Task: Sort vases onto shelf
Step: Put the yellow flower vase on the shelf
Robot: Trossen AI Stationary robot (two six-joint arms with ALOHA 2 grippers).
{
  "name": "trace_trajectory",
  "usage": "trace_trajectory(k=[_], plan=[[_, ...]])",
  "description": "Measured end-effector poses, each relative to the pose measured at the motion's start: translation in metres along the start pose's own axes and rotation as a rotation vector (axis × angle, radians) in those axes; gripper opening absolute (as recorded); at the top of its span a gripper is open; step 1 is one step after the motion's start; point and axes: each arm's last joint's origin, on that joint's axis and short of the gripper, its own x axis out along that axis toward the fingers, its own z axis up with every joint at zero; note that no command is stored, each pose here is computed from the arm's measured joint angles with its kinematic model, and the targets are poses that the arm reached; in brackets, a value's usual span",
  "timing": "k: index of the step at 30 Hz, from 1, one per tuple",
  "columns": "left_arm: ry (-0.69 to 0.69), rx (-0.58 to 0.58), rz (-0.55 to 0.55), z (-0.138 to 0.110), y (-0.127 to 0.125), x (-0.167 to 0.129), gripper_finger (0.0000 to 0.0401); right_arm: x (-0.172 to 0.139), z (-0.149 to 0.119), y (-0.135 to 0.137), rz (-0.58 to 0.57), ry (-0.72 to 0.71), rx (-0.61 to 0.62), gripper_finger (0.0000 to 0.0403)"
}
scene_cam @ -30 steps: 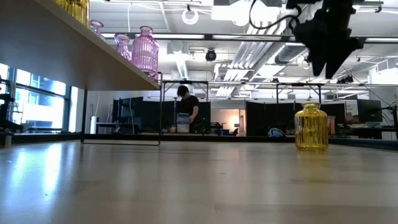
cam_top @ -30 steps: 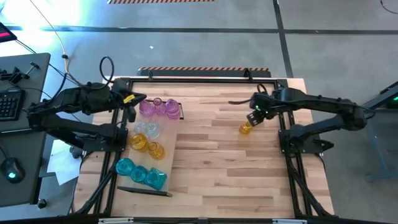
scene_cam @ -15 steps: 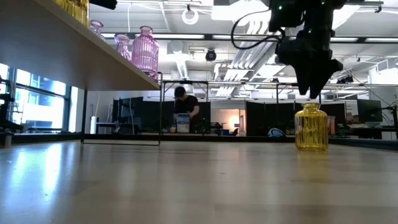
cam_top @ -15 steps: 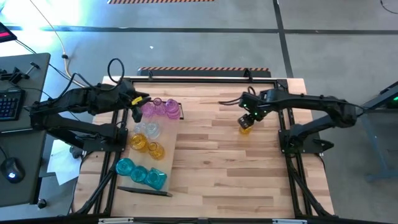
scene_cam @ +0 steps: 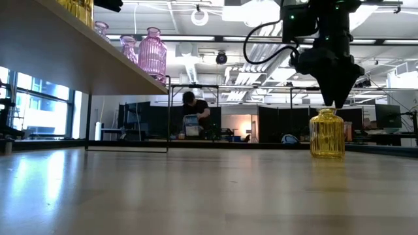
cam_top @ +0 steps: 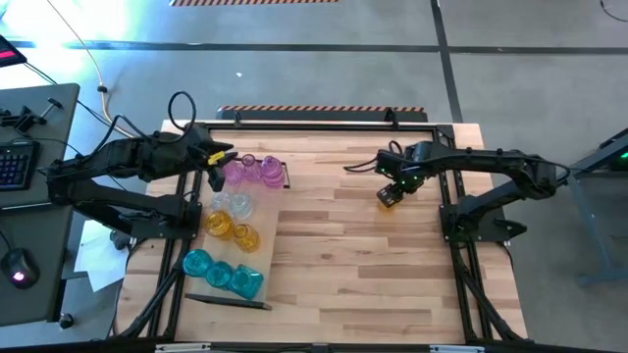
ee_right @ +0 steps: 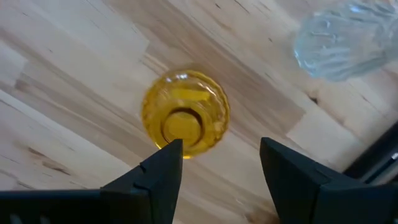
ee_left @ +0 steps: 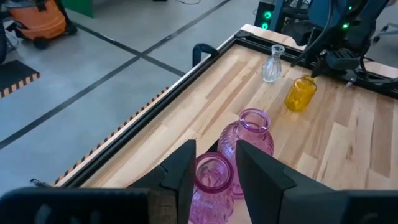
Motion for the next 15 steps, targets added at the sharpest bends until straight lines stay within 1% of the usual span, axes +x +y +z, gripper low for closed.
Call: trace_trajectory(k=[3,6,9,15], plan=[[-0.004,0.0,0.014,0.0,0.0,0.0,0.0106,0.001,0.003,0.002,0.017,-0.022,0.0,0.0197],[-0.005,0.0,0.019,0.0,0.001,0.0,0.0106,0.005,0.005,0.004,0.006,-0.008,0.0,0.0197],[-0.005,0.0,0.019,0.0,0.001,0.0,0.0106,0.013,0.008,0.006,-0.012,0.016,-0.004,0.0197],[-0.006,-0.001,0.019,0.0,0.001,0.0,0.0106,0.032,0.013,0.011,-0.011,0.047,-0.023,0.0197]])
